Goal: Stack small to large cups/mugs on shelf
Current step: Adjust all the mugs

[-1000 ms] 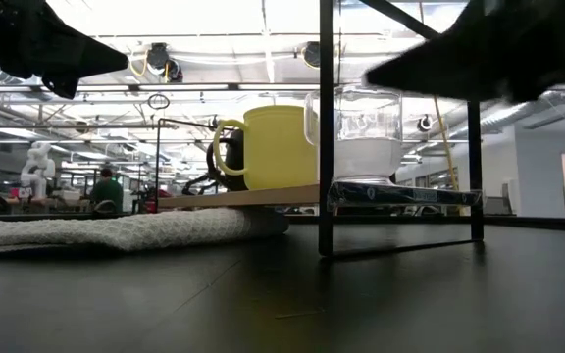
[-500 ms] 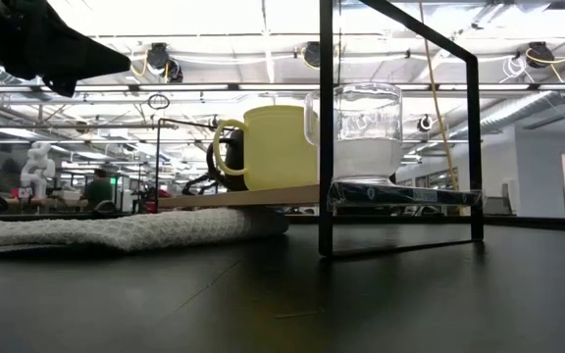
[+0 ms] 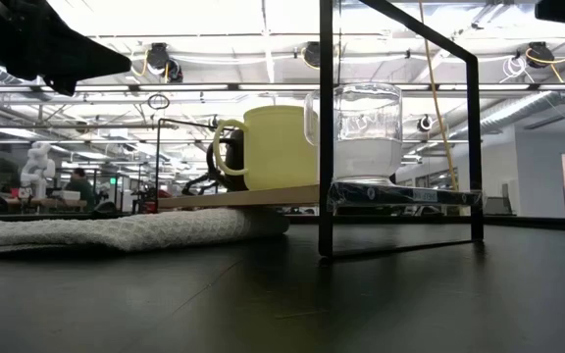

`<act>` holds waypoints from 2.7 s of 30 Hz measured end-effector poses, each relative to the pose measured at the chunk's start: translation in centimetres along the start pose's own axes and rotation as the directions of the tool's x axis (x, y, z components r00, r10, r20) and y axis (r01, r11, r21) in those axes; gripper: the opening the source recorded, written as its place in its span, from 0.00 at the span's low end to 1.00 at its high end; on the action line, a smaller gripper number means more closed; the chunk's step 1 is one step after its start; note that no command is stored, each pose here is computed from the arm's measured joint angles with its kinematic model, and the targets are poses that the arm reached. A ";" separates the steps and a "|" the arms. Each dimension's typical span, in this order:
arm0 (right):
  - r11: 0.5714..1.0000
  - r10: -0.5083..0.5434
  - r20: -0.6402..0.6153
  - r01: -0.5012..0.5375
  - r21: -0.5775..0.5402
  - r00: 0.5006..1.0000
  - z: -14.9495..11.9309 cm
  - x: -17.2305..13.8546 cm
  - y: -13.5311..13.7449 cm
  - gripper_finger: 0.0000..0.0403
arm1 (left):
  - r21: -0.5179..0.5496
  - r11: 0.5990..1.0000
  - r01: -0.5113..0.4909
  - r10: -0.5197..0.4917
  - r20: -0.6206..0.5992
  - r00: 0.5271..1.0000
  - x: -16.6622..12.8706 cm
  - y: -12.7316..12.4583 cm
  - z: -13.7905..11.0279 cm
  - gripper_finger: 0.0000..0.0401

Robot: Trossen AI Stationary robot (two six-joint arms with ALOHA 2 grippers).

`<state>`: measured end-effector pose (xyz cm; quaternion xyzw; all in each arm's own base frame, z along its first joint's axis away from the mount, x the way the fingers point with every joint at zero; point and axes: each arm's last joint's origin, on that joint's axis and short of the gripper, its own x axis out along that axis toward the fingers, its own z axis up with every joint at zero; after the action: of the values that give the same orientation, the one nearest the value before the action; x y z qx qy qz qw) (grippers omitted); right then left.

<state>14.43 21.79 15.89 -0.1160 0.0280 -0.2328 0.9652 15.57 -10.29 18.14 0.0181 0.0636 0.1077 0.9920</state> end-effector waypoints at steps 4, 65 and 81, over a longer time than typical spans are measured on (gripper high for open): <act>1.000 0.008 0.002 -0.008 -0.017 1.000 -0.5 -0.2 -0.8 0.00 | 0.015 1.000 -0.002 0.002 0.000 1.000 0.0 0.0 0.0 0.00; 0.921 0.338 0.335 -0.383 0.076 0.880 -0.2 1.3 -12.1 0.00 | -0.033 0.984 -0.178 0.180 0.089 0.980 -5.4 8.0 -2.8 0.00; 0.886 0.462 0.265 -0.455 -0.092 0.846 0.1 1.0 -13.7 0.00 | -0.039 0.991 -0.125 0.128 0.095 0.987 -5.2 8.0 -2.7 0.00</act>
<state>9.29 9.52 19.25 -0.1500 -0.0787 0.0236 0.9853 8.48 -3.57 16.48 0.0110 0.0123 0.1705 0.9852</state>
